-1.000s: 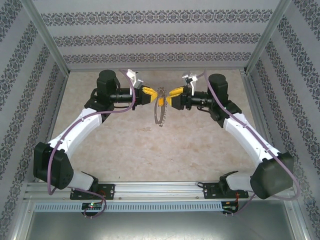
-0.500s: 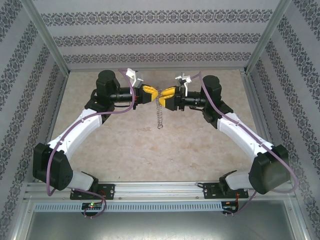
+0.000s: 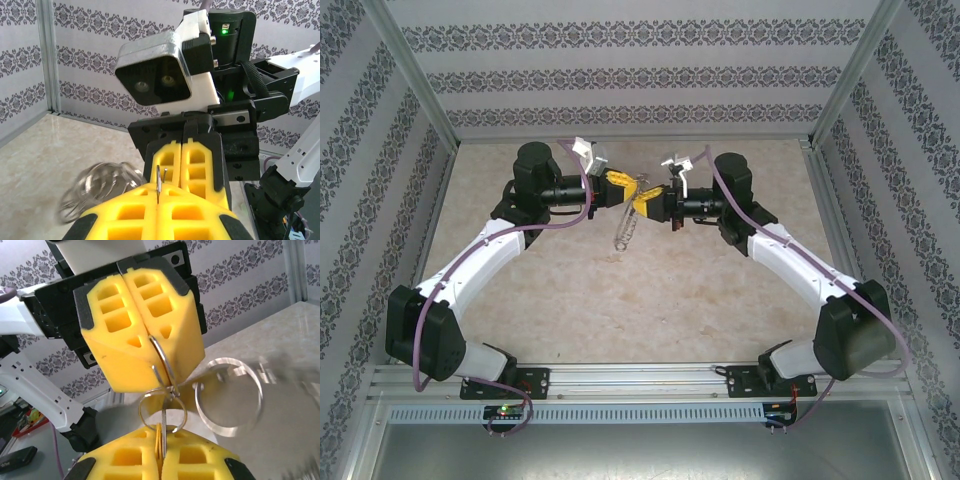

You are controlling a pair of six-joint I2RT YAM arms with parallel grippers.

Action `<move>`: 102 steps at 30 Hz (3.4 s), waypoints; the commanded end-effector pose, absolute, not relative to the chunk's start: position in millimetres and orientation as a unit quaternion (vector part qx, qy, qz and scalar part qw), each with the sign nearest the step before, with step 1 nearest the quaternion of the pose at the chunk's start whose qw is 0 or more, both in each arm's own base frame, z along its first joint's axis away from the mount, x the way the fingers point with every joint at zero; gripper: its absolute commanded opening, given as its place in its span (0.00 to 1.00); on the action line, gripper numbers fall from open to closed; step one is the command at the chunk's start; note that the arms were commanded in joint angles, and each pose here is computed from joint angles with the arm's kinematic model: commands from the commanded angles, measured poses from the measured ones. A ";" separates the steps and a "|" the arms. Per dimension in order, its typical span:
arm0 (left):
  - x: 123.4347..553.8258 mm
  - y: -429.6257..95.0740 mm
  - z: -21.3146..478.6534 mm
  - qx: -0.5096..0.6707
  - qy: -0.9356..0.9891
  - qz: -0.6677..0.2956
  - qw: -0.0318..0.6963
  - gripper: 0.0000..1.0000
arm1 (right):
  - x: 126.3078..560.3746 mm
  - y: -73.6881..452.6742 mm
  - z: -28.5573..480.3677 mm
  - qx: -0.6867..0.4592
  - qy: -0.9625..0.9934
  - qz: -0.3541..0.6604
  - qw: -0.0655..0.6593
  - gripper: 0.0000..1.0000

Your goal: Put the keys on the keyring

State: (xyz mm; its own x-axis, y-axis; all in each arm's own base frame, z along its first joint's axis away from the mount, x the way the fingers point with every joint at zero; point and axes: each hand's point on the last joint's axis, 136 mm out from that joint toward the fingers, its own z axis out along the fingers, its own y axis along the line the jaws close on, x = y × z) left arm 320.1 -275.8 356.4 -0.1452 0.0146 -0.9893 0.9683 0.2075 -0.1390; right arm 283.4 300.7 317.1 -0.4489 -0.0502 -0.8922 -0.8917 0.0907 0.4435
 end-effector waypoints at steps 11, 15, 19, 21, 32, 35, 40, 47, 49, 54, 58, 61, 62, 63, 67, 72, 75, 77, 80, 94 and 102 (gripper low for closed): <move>309.1 -281.6 373.1 0.433 0.558 -0.472 0.527 0.00 | 265.5 261.3 338.8 -0.383 0.634 0.547 0.390 0.49; 307.7 -282.6 371.8 0.435 0.558 -0.475 0.524 0.00 | 270.4 242.8 363.0 -0.374 0.627 0.529 0.433 0.49; 306.8 -283.7 370.6 0.438 0.556 -0.478 0.520 0.00 | 279.6 245.2 379.9 -0.378 0.615 0.531 0.445 0.45; 305.6 -285.1 370.3 0.440 0.555 -0.481 0.517 0.00 | 284.0 249.2 384.6 -0.383 0.609 0.534 0.443 0.43; 301.3 -289.1 372.0 0.449 0.548 -0.492 0.506 0.00 | 290.6 271.8 381.6 -0.405 0.596 0.556 0.415 0.42; 300.3 -290.4 371.8 0.451 0.548 -0.493 0.504 0.00 | 289.6 276.3 379.4 -0.409 0.594 0.559 0.410 0.42; 299.9 -292.3 371.3 0.452 0.547 -0.493 0.503 0.00 | 289.8 279.7 376.5 -0.410 0.595 0.561 0.404 0.38; 298.7 -293.5 371.8 0.453 0.547 -0.493 0.502 0.00 | 290.2 280.3 373.5 -0.410 0.597 0.562 0.401 0.28; 298.1 -294.1 372.3 0.454 0.547 -0.493 0.502 0.00 | 289.9 280.3 373.1 -0.410 0.597 0.561 0.401 0.22; 298.8 -294.7 372.7 0.453 0.547 -0.492 0.503 0.00 | 289.7 279.6 370.8 -0.410 0.598 0.563 0.397 0.05; 299.6 -295.7 372.6 0.452 0.549 -0.492 0.502 0.00 | 289.0 278.1 370.1 -0.411 0.599 0.563 0.394 0.00; 303.6 -294.6 371.5 0.451 0.559 -0.479 0.505 0.03 | 292.9 274.5 371.0 -0.410 0.604 0.560 0.392 0.00; 303.7 -293.5 369.7 0.454 0.563 -0.471 0.505 0.08 | 294.3 273.2 369.9 -0.410 0.607 0.559 0.388 0.00; 303.0 -291.3 369.4 0.460 0.567 -0.459 0.506 0.15 | 294.4 271.1 369.6 -0.414 0.610 0.556 0.383 0.00; 295.9 -284.7 367.3 0.495 0.579 -0.430 0.485 0.32 | 291.9 265.1 368.4 -0.435 0.631 0.532 0.361 0.00; 288.9 -279.6 370.4 0.522 0.583 -0.432 0.448 0.35 | 288.6 259.5 369.4 -0.462 0.649 0.496 0.346 0.00; 292.3 -279.2 373.8 0.527 0.582 -0.435 0.441 0.34 | 286.1 258.3 370.0 -0.481 0.655 0.479 0.333 0.00; 293.3 -280.0 375.9 0.533 0.580 -0.437 0.434 0.33 | 287.5 259.1 368.8 -0.491 0.661 0.466 0.325 0.00; 293.7 -281.4 377.0 0.541 0.579 -0.442 0.420 0.32 | 286.2 261.8 367.6 -0.504 0.665 0.454 0.311 0.00; 291.6 -285.6 367.3 0.544 0.578 -0.474 0.381 0.29 | 283.2 272.1 366.1 -0.522 0.662 0.450 0.297 0.00; 295.1 -288.6 363.7 0.539 0.576 -0.486 0.376 0.29 | 280.8 274.1 373.7 -0.523 0.651 0.459 0.304 0.00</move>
